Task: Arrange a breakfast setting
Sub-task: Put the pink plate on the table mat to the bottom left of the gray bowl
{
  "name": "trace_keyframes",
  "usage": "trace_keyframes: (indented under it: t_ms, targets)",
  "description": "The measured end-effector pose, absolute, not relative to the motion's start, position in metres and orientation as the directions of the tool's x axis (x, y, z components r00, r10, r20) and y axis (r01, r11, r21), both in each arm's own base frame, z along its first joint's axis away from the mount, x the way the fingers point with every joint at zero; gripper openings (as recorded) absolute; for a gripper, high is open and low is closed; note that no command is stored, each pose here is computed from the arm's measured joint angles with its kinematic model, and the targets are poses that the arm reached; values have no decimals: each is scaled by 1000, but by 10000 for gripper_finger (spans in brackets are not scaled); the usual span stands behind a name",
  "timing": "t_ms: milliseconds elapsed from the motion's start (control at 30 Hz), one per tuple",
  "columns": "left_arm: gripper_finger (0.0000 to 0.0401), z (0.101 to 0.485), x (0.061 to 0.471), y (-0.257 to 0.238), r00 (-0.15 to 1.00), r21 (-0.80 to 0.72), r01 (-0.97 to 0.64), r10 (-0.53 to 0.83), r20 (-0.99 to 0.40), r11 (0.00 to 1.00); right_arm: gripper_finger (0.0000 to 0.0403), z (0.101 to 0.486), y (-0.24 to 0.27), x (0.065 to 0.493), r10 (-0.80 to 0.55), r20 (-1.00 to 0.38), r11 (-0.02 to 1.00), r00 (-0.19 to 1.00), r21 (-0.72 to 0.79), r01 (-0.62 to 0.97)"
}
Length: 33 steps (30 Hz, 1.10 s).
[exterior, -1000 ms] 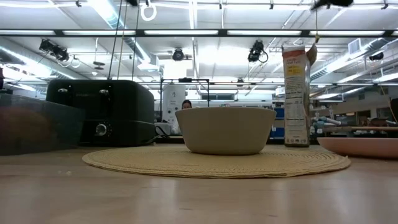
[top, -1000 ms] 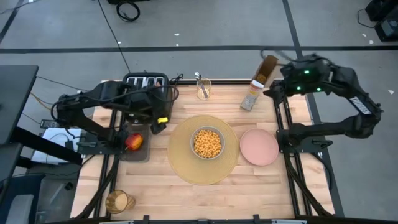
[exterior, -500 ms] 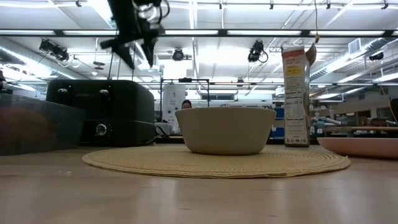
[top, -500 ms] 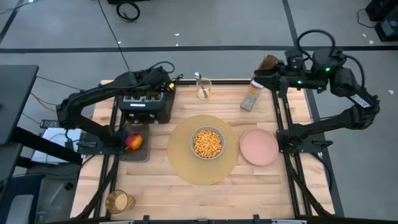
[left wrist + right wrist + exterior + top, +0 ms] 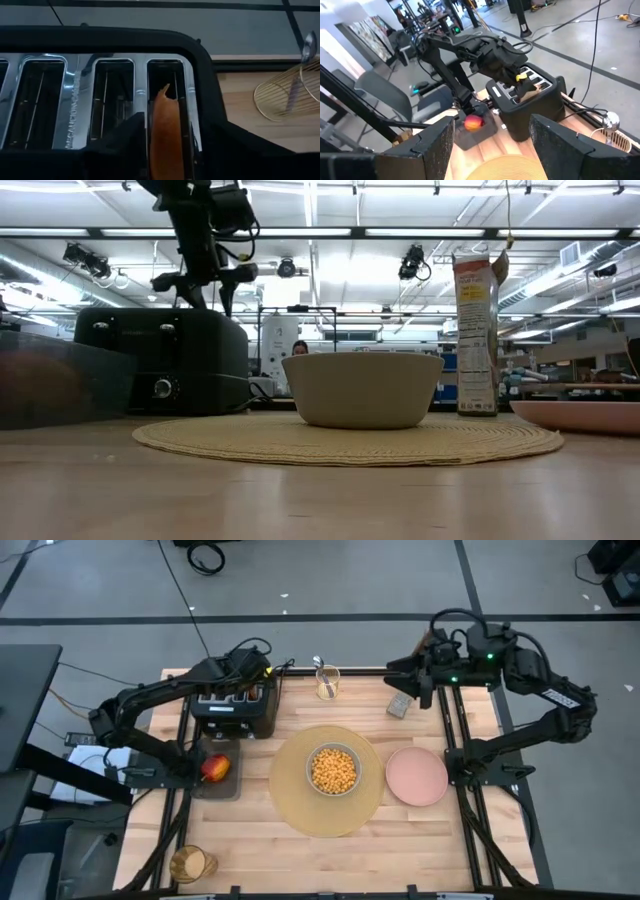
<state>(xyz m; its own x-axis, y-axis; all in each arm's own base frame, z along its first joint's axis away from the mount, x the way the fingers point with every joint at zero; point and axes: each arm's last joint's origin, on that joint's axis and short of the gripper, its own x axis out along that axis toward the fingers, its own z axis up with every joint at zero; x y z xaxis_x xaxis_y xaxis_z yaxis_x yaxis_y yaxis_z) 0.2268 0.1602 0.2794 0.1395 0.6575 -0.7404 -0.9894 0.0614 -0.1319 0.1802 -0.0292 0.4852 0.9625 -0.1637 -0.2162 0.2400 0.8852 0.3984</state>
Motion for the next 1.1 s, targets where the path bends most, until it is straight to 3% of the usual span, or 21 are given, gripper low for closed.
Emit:
trace_keyframes:
  t_ms: [200,400,533,667,767,933,1100]
  targets:
    - [159,276,227,161,107,-102,-994,661,-743,46,263,484,-30,182,-163,-221,891,962,385,239]
    - [149,274,228,161,103,-96,-994,657,-747,46,263,484,-30,182,-162,-223,898,961,371,238]
    - [149,274,228,161,102,-78,-995,657,-747,67,263,467,-24,183,-140,-388,918,911,294,266]
    - [149,274,228,161,104,-63,-994,655,-749,86,263,429,-4,195,-65,-705,918,706,236,320]
    - [149,274,227,161,102,-60,-994,653,-751,86,263,407,16,206,-26,-847,928,532,177,328]
    - [149,274,227,161,101,-58,-995,652,-752,87,263,362,43,227,-69,-959,876,276,74,476]
    - [149,274,227,161,101,-45,-994,652,-752,102,259,296,55,249,-14,-995,694,101,63,717]
